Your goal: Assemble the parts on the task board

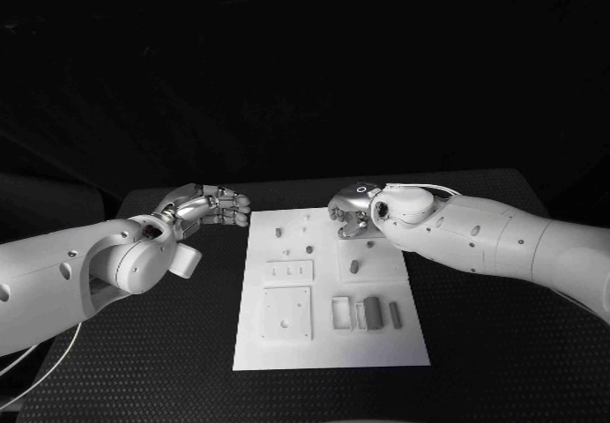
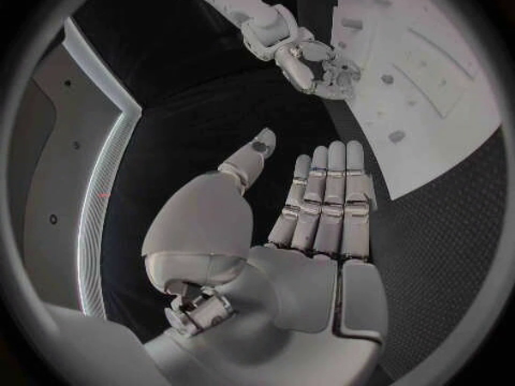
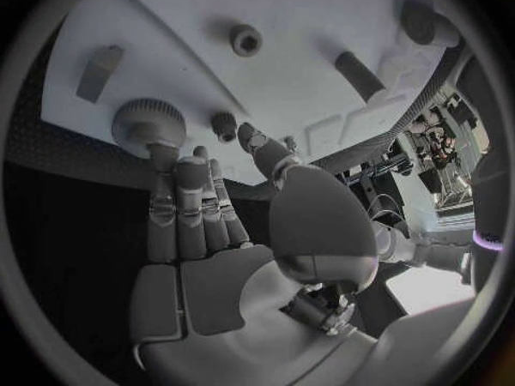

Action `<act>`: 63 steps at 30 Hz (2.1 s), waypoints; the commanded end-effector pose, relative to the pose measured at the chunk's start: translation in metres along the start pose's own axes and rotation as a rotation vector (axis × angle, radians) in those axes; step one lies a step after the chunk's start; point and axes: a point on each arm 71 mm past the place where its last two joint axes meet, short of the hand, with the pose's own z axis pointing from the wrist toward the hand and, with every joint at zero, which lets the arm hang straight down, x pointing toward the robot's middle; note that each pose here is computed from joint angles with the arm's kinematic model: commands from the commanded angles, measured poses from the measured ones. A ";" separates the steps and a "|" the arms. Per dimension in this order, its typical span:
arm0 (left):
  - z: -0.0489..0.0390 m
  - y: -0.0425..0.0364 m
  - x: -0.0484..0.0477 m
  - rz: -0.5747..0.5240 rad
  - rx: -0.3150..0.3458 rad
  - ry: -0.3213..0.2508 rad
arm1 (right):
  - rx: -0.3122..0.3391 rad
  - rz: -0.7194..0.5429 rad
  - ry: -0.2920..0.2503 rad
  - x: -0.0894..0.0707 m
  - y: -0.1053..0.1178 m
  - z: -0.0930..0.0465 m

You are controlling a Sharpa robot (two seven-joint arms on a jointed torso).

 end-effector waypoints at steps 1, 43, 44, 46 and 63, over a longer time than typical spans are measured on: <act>-0.0002 -0.0010 0.0013 -0.023 -0.003 0.010 | 0.015 -0.020 0.023 0.004 -0.003 -0.001; -0.0004 0.0000 -0.0012 -0.033 -0.013 0.002 | -0.029 -0.009 0.069 0.015 0.013 -0.004; -0.0004 0.0001 -0.0012 -0.033 -0.013 0.002 | -0.030 -0.009 0.069 0.015 0.013 -0.004; -0.0004 0.0001 -0.0011 -0.033 -0.013 0.002 | -0.032 -0.009 0.070 0.015 0.014 -0.004; -0.0001 0.0002 -0.0028 -0.031 -0.016 -0.004 | -0.050 -0.009 0.093 0.020 0.021 -0.002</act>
